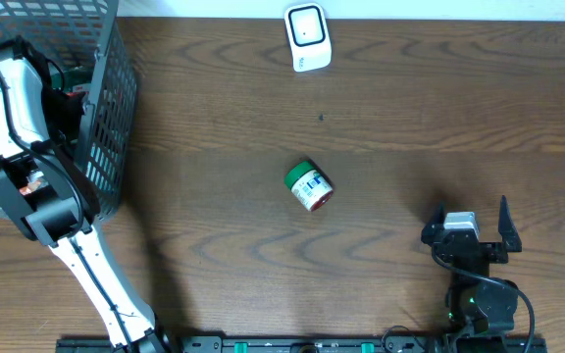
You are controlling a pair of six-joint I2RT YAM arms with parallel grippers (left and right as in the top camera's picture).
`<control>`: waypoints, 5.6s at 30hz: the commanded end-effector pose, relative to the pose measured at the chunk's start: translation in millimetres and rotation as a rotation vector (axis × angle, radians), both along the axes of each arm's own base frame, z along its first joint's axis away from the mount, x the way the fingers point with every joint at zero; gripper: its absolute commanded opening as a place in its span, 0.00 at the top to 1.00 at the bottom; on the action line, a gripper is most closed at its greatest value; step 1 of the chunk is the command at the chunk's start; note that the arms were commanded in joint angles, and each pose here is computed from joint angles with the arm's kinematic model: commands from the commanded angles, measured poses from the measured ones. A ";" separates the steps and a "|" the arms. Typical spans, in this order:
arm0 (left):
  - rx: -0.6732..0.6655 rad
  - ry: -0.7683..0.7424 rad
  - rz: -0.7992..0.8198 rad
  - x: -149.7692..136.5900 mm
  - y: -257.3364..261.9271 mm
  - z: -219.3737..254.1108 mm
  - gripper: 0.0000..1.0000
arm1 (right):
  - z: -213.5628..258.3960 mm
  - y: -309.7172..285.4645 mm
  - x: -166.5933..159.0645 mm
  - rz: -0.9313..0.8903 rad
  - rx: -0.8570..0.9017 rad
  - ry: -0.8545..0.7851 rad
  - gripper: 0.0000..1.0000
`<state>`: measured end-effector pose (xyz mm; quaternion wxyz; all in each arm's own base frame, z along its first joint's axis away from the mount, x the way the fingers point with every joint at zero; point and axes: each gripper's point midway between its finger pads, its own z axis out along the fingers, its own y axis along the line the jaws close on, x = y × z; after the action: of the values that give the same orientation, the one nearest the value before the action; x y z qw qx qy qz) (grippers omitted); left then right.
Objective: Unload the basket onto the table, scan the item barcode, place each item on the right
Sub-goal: 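Reach into the basket with the left gripper toward the green pouch, then carry the pale green pouch with the left gripper beside the jar, then lower the pouch onto the table and push it against the jar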
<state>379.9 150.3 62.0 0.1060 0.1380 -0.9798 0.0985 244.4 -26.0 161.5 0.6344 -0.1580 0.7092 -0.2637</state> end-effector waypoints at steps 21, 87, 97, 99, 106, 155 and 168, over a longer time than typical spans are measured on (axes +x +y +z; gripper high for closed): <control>0.014 -0.039 0.074 7.3 0.2 -9.8 0.89 | -0.6 0.1 -0.3 -0.002 -0.011 0.004 0.01; 0.057 -0.471 -0.061 -76.0 -270.7 50.7 0.92 | -0.6 0.1 -0.3 -0.002 -0.011 0.004 0.01; 0.061 -0.481 -0.057 -87.9 -266.7 -8.4 0.87 | -0.6 0.1 -0.3 -0.002 -0.011 0.004 0.01; 0.062 -0.476 -0.058 -90.2 -265.9 -12.1 0.85 | -0.6 0.1 -0.3 -0.002 -0.011 0.004 0.01; 0.054 -0.503 -0.055 -84.5 -267.9 -10.9 0.84 | -0.6 0.1 -0.3 -0.002 -0.011 0.004 0.01; -0.015 -0.378 -0.182 -55.7 -282.8 -67.6 0.92 | -0.6 0.1 -0.3 -0.002 -0.011 0.004 0.01; 0.029 -0.773 -0.118 -24.5 -263.9 71.8 0.86 | -0.6 0.1 -0.3 -0.002 -0.011 0.004 0.01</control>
<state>352.3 -131.0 123.2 -0.2448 0.0235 -0.9552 0.1645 244.5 -26.0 161.1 0.6334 -0.1594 0.7094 -0.2647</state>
